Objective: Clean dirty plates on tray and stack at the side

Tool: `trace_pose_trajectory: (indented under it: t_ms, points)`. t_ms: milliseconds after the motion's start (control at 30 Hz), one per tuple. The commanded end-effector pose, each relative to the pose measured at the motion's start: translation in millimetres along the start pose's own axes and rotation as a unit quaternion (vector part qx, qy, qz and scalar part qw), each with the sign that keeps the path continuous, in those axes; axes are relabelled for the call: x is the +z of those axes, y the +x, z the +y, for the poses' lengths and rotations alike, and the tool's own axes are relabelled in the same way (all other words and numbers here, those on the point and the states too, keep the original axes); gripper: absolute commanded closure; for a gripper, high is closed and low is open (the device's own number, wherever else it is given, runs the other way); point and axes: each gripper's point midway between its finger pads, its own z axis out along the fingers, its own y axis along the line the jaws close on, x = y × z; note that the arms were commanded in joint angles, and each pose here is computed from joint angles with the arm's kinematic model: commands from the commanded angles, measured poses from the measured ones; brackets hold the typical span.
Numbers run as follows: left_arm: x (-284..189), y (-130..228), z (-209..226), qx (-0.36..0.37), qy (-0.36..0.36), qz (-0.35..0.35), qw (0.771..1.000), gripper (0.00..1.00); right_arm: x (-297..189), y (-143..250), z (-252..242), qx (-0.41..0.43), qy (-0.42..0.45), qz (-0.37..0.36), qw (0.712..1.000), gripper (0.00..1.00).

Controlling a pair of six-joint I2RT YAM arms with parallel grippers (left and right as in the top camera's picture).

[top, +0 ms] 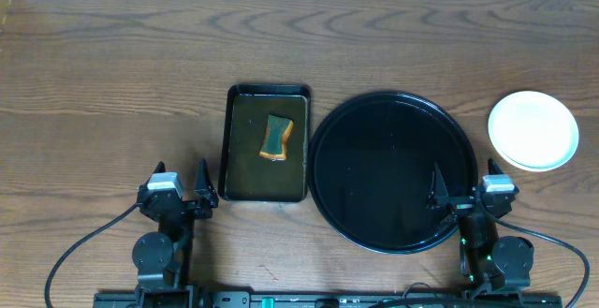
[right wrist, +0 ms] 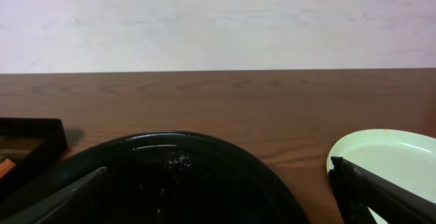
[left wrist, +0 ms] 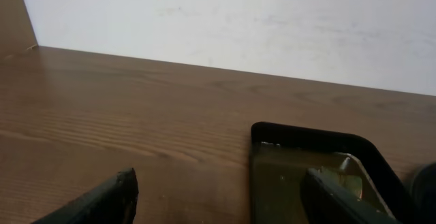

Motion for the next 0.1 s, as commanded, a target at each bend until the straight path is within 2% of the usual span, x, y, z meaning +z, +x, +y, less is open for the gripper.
trace_pose_trajectory:
  t_ms: [0, 67]
  points:
    - [0.0, 13.6, -1.1, 0.004, 0.006, 0.024, 1.0, 0.23, -0.2, 0.5, 1.6, 0.002, -0.002, 0.0, 1.0, 0.01]
    - [0.0, 13.6, -1.0, 0.004, 0.006, 0.024, 1.0, 0.23, -0.2, 0.4, 1.6, 0.002, -0.002, 0.0, 1.0, 0.01]
